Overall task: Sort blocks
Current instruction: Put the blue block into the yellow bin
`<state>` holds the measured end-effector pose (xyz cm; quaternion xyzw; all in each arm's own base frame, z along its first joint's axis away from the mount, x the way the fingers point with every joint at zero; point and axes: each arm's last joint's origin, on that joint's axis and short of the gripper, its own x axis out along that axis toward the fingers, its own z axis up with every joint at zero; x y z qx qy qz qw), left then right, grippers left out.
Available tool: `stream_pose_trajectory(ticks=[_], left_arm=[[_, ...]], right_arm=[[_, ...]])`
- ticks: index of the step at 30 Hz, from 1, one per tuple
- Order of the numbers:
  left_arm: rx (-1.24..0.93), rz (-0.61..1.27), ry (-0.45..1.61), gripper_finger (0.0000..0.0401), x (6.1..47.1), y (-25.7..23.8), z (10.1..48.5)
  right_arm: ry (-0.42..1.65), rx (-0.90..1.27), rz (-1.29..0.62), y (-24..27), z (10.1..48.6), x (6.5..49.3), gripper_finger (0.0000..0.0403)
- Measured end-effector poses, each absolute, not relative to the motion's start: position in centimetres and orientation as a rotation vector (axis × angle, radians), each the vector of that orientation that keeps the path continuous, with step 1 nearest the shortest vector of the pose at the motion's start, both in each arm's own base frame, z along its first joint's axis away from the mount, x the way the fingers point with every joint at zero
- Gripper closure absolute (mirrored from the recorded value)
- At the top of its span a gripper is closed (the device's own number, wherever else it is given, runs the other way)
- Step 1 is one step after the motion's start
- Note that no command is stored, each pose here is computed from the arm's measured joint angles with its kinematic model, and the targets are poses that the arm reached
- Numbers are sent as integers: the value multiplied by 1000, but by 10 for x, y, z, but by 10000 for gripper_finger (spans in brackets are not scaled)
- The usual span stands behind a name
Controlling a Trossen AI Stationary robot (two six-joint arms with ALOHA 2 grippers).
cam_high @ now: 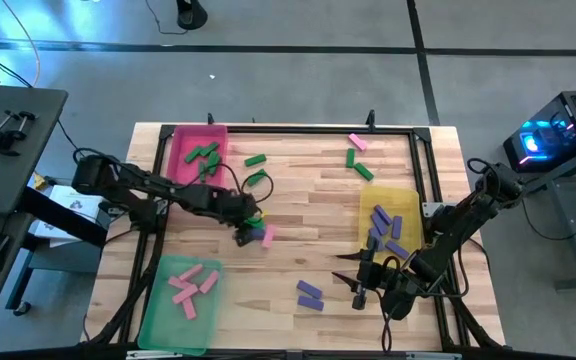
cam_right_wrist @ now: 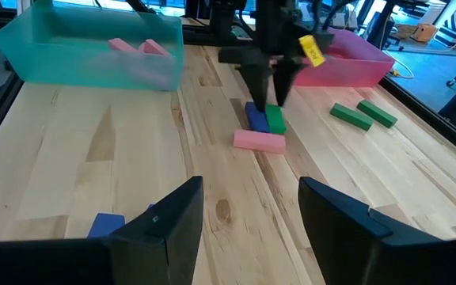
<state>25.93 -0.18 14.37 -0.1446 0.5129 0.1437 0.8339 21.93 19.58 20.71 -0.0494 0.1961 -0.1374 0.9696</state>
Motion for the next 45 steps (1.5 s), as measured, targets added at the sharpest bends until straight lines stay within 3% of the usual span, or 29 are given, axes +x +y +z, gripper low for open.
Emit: stream_pose_trajectory(ticks=[6,11,16,22,39,42,45], left_arm=[[-337,252,943,181,289,-4,140],[-313,254,1031,181,296,-5,152],[-134,183,1171,181,287,-18,166],[-40,185,1311,181,272,-23,149],[-59,119,1267,181,274,-50,129],[-48,126,1264,195,274,-54,127],[-52,137,1269,239,275,-56,123]], right_arm=[[396,-99,-278,196,207,219,210],[397,-98,-277,196,207,219,210],[397,-94,-276,196,207,219,210],[397,-93,-276,196,207,219,210],[397,-94,-276,196,207,219,210],[397,-94,-276,196,207,219,210],[398,-94,-276,196,207,219,210]])
